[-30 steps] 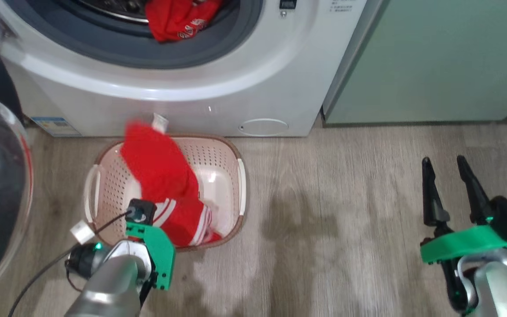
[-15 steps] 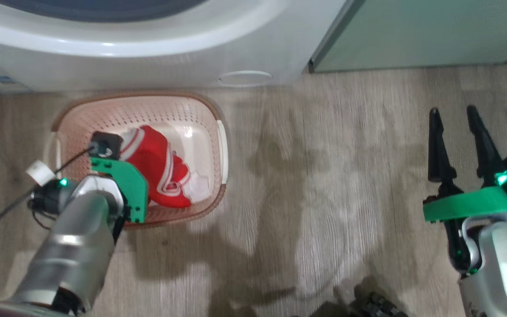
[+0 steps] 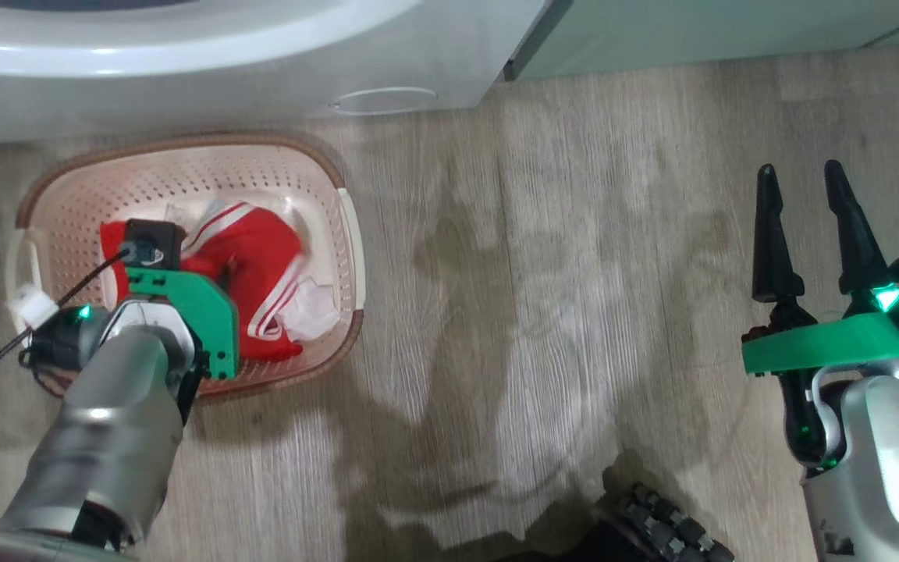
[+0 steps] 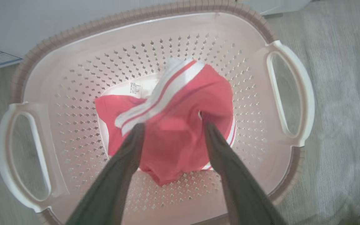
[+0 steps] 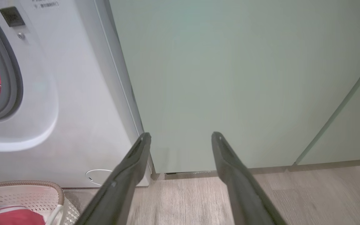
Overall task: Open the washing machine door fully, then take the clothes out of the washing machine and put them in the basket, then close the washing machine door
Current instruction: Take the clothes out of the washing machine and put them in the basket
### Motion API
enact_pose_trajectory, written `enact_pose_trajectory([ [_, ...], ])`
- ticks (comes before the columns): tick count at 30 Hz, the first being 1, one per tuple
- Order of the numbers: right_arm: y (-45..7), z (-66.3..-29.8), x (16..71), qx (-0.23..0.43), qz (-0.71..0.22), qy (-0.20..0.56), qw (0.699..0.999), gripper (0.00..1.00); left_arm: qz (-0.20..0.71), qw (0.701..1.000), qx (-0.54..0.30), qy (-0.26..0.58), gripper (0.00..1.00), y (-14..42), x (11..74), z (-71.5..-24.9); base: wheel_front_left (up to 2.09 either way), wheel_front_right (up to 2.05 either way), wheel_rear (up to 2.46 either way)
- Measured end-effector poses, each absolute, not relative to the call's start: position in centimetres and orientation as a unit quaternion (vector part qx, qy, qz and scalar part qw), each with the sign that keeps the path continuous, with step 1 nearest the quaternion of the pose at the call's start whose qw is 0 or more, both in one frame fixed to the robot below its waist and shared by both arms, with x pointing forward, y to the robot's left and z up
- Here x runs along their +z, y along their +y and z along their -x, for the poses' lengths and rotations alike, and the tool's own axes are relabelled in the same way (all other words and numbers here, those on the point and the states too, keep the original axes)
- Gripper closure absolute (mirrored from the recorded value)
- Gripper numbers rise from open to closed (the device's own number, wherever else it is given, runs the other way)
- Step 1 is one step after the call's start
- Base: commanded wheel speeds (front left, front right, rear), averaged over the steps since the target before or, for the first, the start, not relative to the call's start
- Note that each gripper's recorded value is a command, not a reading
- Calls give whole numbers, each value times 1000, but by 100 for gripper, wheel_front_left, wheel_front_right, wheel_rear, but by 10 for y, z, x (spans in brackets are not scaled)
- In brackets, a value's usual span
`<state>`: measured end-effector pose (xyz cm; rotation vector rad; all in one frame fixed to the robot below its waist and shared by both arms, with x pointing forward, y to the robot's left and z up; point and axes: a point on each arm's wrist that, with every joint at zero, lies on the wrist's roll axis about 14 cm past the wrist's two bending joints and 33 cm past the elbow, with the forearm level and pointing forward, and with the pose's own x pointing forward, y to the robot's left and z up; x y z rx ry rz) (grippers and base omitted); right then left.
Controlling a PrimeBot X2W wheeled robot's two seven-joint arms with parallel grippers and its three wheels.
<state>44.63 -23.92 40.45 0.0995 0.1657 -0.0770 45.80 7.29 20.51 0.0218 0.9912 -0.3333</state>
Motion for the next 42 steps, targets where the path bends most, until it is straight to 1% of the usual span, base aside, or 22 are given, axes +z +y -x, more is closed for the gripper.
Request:
enact_pose_trajectory([
  [5, -238, -445, 424, -37, -54, 60, 996, 0, -2, 895, -153, 420, 0, 75, 231, -465, 0, 0, 0],
  [9, -235, -438, 440, -34, -59, 43, 997, 0, 24, 915, -141, 377, 0, 75, 258, -467, 0, 0, 0],
  [14, -229, -422, 455, -28, -67, 29, 997, 0, 46, 934, -132, 328, 0, 82, 296, -468, 0, 0, 0],
  [20, -222, -405, 479, -20, -74, 1, 997, 0, 71, 962, -113, 237, 0, 103, 352, -473, 0, 0, 0],
  [24, -218, -392, 490, -15, -78, -14, 997, 0, 85, 975, -96, 183, 0, 117, 385, -464, 0, 0, 0],
  [28, -217, -379, 496, -14, -82, -21, 996, 0, 94, 982, -79, 140, 0, 131, 410, -455, 0, 0, 0],
  [29, -217, -379, 496, -14, -82, -21, 996, 0, 94, 982, -79, 140, 0, 131, 410, -455, 0, 0, 0],
  [34, -220, -359, 502, -22, -89, -32, 995, 0, 101, 987, -62, 107, 0, 143, 427, -427, 0, 0, 0],
  [42, -217, -351, 498, -19, -93, -29, 995, 0, 104, 990, -50, 83, 0, 152, 439, -410, 0, 0, 0],
])
